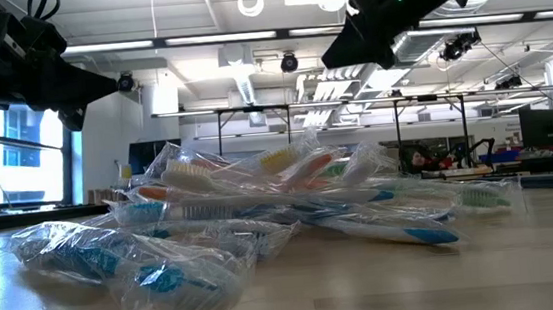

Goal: Pick & Place Toothbrushes
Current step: Put the orange toothbrush into the dark blue bin

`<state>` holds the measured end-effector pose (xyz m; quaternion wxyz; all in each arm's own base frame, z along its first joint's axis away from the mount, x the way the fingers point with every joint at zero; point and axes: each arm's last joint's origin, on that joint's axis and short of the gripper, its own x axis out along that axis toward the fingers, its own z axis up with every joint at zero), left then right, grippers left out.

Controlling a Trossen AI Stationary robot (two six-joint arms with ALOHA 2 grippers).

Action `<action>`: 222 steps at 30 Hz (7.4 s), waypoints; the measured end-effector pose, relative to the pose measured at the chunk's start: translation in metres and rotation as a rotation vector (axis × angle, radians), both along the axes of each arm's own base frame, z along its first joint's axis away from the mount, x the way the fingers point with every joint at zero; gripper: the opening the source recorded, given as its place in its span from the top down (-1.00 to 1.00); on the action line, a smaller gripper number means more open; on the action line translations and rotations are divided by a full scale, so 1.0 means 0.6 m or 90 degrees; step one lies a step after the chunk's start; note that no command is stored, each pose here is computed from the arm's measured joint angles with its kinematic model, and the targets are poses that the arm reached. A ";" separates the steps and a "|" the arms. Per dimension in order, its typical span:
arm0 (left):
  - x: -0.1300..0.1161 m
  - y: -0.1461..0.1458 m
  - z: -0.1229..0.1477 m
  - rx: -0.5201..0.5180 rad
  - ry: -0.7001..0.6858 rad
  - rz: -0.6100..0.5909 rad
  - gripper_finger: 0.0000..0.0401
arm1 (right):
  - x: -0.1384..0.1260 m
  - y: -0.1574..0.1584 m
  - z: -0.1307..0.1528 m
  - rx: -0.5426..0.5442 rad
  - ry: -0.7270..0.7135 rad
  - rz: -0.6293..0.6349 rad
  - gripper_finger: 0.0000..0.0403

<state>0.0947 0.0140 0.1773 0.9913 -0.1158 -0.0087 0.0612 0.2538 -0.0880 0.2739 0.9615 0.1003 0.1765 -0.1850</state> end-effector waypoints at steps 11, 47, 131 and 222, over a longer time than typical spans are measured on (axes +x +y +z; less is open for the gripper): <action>0.000 0.000 -0.001 0.000 0.003 0.000 0.90 | 0.017 0.067 -0.002 0.010 0.005 0.094 0.54; 0.000 -0.001 -0.001 -0.008 0.003 -0.008 0.90 | 0.007 0.098 0.010 -0.071 0.018 0.088 0.83; 0.064 0.001 0.021 0.004 0.032 0.046 0.90 | -0.208 0.108 -0.064 -0.155 -0.258 0.014 0.99; 0.258 -0.048 0.006 0.409 0.589 -0.234 0.22 | -0.208 0.107 -0.065 -0.155 -0.251 0.014 0.99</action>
